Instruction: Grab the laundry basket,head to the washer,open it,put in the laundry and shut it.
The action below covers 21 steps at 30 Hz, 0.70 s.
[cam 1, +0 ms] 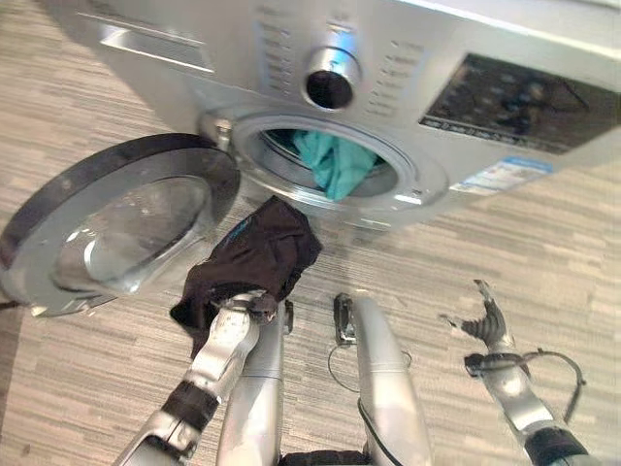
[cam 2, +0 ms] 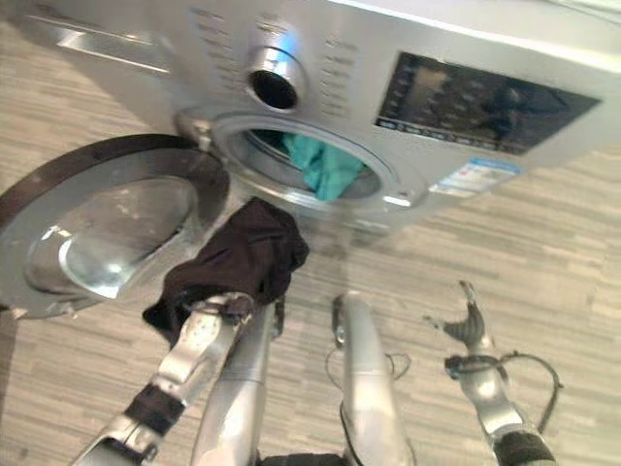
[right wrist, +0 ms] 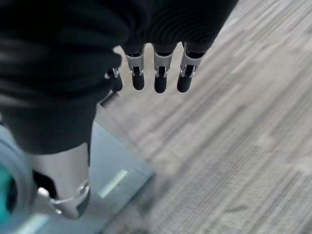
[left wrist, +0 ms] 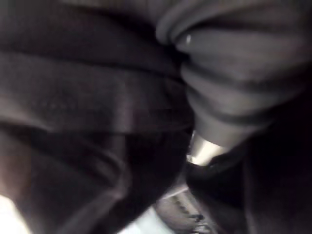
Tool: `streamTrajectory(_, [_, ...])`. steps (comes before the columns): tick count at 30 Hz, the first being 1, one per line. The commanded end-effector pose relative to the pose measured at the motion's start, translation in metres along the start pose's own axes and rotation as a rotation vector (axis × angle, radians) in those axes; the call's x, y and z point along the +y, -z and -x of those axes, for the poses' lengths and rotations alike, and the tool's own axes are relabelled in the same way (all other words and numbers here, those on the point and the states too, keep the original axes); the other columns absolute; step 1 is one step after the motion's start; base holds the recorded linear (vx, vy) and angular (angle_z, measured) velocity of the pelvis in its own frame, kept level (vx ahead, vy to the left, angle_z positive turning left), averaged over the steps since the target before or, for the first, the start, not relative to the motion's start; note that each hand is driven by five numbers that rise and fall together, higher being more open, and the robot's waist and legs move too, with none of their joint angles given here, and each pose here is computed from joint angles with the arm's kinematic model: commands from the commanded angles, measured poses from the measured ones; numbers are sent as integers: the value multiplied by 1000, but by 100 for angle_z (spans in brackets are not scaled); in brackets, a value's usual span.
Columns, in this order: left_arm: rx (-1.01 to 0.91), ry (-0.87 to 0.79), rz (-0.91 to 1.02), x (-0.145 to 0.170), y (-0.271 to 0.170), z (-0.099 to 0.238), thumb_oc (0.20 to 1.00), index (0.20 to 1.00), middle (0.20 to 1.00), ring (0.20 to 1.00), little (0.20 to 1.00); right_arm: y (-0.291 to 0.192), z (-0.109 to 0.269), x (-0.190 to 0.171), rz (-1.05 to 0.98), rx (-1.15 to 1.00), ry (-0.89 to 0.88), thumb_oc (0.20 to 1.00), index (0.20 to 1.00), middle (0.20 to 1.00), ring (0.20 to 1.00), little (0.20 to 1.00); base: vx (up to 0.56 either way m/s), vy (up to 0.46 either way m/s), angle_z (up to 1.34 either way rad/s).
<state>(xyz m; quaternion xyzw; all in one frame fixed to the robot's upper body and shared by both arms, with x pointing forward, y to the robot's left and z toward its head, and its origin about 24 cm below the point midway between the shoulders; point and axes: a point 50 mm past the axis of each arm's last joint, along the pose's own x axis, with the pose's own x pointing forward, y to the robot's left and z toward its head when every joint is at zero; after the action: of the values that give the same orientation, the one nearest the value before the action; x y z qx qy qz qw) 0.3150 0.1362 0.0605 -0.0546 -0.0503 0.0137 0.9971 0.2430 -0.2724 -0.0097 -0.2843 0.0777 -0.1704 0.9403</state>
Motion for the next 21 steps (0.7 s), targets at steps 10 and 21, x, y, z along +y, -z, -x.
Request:
streamTrajectory(10, [-178, -450, 178, 64, -114, -97, 200, 200, 200, 200, 200, 25, 16, 8, 110, 55, -156, 1000, 1000, 1000, 1000, 1000, 50, 4, -35])
streamTrajectory(21, [-905, -408, 332, 84, -406, -64, 200, 200, 200, 200, 200, 44, 27, 13, -5, 182, -200, 1000, 1000, 1000, 1000, 1000, 40, 59, -38])
